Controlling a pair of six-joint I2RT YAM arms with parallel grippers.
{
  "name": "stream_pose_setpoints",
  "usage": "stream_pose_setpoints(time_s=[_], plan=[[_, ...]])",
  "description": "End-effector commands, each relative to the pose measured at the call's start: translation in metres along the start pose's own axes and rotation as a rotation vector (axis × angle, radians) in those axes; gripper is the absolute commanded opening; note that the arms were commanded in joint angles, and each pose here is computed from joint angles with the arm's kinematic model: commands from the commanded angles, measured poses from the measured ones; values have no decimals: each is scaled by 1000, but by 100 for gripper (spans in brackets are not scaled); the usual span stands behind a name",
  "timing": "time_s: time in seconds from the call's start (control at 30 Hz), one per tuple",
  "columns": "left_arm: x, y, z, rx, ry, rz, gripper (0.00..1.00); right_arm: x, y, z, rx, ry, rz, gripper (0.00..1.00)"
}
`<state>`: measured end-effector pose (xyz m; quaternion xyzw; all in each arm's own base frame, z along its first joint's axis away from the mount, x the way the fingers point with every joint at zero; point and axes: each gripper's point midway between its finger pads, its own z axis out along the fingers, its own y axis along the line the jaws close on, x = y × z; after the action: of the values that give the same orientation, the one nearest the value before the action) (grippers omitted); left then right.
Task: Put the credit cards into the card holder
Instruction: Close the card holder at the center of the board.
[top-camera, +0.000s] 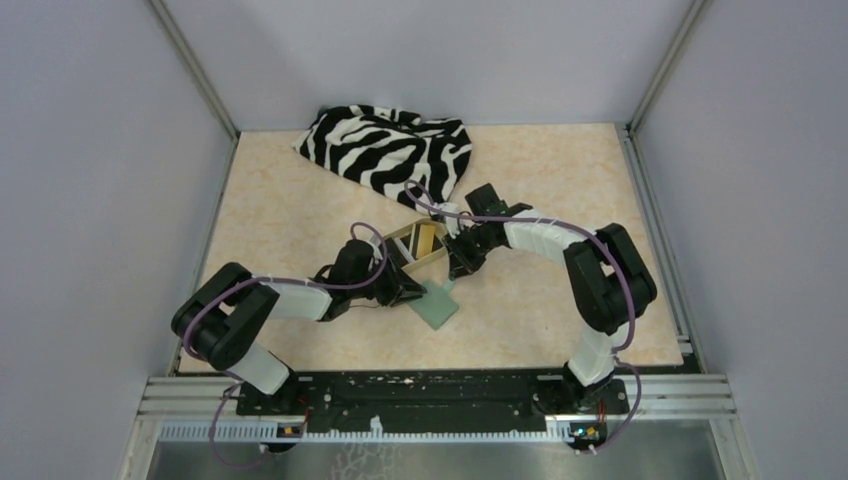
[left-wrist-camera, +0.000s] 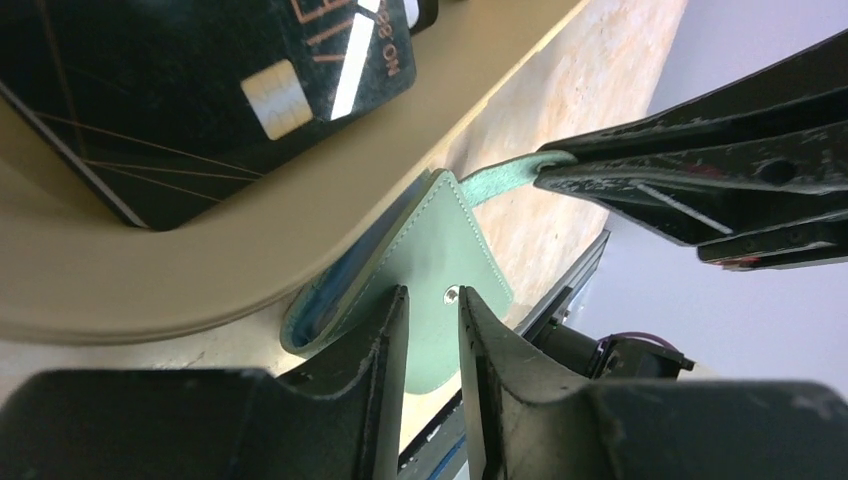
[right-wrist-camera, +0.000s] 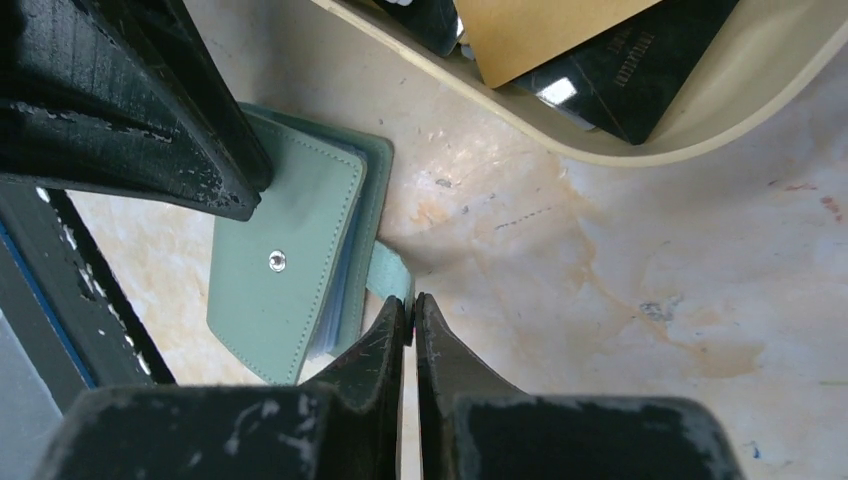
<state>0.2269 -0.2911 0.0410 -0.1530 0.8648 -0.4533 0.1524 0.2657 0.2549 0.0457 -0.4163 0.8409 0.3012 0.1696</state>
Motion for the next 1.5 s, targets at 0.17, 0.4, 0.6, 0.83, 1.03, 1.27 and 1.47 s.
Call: stream_pose_setpoints(time_s=[0.17,0.4,0.6,0.83,1.03,1.27,1.47], plan=[[14,14,8,-70,25,70,29,-58,24,-5,-43,-47,-227,0],[8,25,14,-110,-6,86,29,-46,40,11,-114,6,-301,0],[5,35,16,-137,-33,77,14,-27,36,10,-98,26,-375,4],[5,42,15,-145,-41,75,6,-23,36,7,-87,10,-420,23],[8,43,15,-142,-40,77,5,-43,43,-18,-60,-72,-474,37],[7,40,14,-132,-47,101,5,-60,77,-59,-204,-247,-770,59],[7,40,12,-129,-48,112,5,-47,69,-44,-187,-294,-1037,87]])
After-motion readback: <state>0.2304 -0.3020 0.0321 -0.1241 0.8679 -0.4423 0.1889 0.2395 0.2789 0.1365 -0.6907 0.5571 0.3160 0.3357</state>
